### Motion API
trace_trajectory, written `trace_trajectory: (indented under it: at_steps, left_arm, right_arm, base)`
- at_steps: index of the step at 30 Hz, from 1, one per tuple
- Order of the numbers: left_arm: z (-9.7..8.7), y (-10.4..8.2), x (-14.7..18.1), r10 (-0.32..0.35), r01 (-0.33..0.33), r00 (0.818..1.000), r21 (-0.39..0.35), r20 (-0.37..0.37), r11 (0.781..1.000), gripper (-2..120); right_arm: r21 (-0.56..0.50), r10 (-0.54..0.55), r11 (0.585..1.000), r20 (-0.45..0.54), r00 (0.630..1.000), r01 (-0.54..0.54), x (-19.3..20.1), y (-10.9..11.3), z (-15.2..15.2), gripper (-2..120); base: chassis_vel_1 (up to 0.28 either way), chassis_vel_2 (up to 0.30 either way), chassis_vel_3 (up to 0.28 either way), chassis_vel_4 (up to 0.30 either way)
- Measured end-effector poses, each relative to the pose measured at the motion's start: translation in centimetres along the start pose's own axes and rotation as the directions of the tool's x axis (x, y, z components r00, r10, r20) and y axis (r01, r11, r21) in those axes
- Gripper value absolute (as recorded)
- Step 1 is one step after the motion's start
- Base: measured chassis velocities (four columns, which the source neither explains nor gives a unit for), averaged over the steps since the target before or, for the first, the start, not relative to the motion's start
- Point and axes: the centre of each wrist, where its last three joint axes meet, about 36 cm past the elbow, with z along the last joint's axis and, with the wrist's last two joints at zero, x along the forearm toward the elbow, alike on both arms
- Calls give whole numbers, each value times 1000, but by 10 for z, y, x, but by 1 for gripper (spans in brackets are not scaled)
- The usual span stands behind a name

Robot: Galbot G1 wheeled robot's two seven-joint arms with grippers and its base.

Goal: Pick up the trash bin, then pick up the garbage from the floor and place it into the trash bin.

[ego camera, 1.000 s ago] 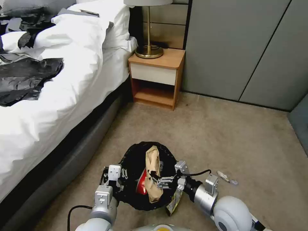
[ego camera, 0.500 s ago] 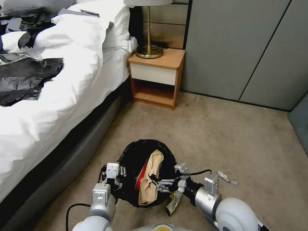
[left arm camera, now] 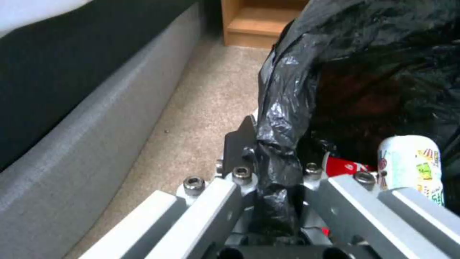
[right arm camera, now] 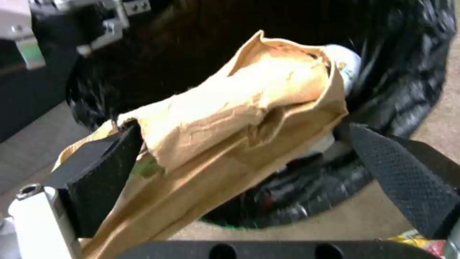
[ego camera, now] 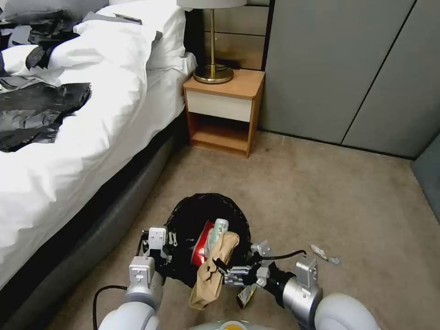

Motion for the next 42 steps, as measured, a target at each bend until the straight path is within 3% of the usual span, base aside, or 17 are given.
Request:
trace_trajectory:
  at_steps: [7, 14, 27, 42]
  left_arm:
    - [-2, 0, 1, 0, 0, 1000, 8, -1, 1000, 1]
    - [1, -4, 6, 10, -10, 1000, 1, -13, 1000, 1]
    - [19, -19, 17, 38, -40, 998, -45, -44, 998, 1]
    - [21, -24, 24, 52, -54, 998, -61, -44, 997, 1]
  right_arm:
    - [26, 8, 1000, 25, 1000, -9, 2, -5, -1, 100]
    - [75, -13, 997, 115, 993, 5, -1, -13, -16, 100]
    - [77, -70, 996, 223, 972, 54, -15, -10, -31, 100]
    - [51, -76, 996, 199, 977, 67, -36, -10, -8, 100]
  base:
    - [0, 0, 0, 0]
    - [0, 0, 0, 0]
    - [0, 0, 0, 0]
    - [0, 0, 0, 0]
